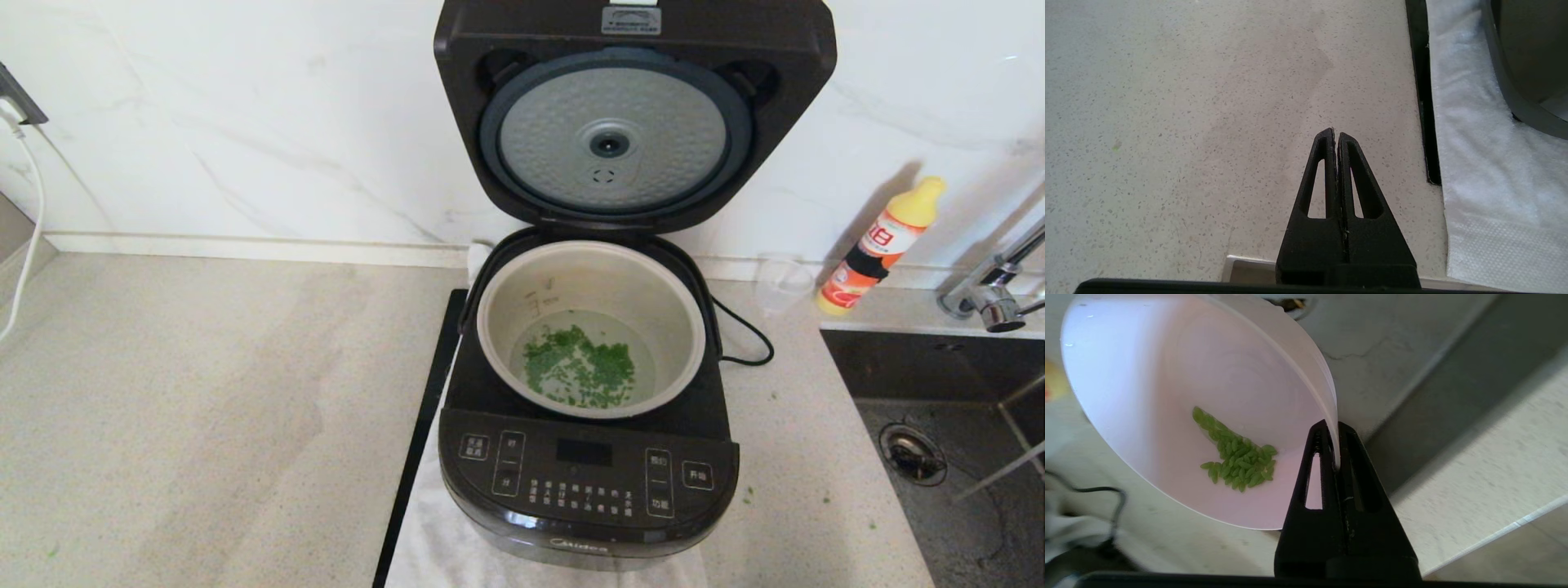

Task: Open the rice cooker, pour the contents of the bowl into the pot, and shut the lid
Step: Fill a bowl with water from the tap

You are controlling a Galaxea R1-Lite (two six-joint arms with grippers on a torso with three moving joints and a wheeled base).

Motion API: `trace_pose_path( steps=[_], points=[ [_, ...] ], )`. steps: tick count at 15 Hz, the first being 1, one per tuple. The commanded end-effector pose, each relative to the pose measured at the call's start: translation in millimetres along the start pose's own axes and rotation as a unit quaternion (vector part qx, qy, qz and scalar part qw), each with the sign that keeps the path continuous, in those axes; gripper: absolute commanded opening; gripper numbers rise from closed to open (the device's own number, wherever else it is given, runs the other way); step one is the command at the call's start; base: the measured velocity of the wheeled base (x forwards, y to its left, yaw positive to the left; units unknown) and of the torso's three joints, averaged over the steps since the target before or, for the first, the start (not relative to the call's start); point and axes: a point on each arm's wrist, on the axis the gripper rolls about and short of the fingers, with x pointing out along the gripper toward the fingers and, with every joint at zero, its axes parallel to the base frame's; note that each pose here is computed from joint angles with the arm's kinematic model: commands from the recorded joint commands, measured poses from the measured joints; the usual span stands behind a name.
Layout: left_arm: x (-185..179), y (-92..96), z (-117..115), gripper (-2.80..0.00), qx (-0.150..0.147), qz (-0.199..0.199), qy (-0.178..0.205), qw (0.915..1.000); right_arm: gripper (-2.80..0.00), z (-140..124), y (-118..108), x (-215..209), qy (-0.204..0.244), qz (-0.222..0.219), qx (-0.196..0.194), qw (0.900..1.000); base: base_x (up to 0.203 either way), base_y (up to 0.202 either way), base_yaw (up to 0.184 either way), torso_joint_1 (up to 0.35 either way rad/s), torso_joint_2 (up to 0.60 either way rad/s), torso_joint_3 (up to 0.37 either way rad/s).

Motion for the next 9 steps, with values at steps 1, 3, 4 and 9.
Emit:
trace_pose_path(
  steps=[1,3,4,9],
  points=[
    [-0.2,0.0,-0.2,-2.8,0.0,0.0,-0.001,1.0,-2.8,9.4,-1.9,10.8,0.017,0.014,0.009,1.0,0.0,0.0,0.0,0.0,0.0,0.0],
    [-0.3,0.0,0.0,-2.8,0.0,0.0,-0.001,1.0,-2.8,15.6,1.2,17.5,0.024,0.024,0.017,0.999,0.0,0.0,0.0,0.0,0.0,0.0],
    [-0.3,0.0,0.0,-2.8,0.0,0.0,-0.001,1.0,-2.8,18.2,5.8,23.6,0.029,0.027,0.024,0.999,0.0,0.0,0.0,0.0,0.0,0.0],
    [-0.3,0.0,0.0,-2.8,0.0,0.0,-0.001,1.0,-2.8,30.0,25.5,41.3,0.022,0.04,0.038,0.998,0.0,0.0,0.0,0.0,0.0,0.0]
  ],
)
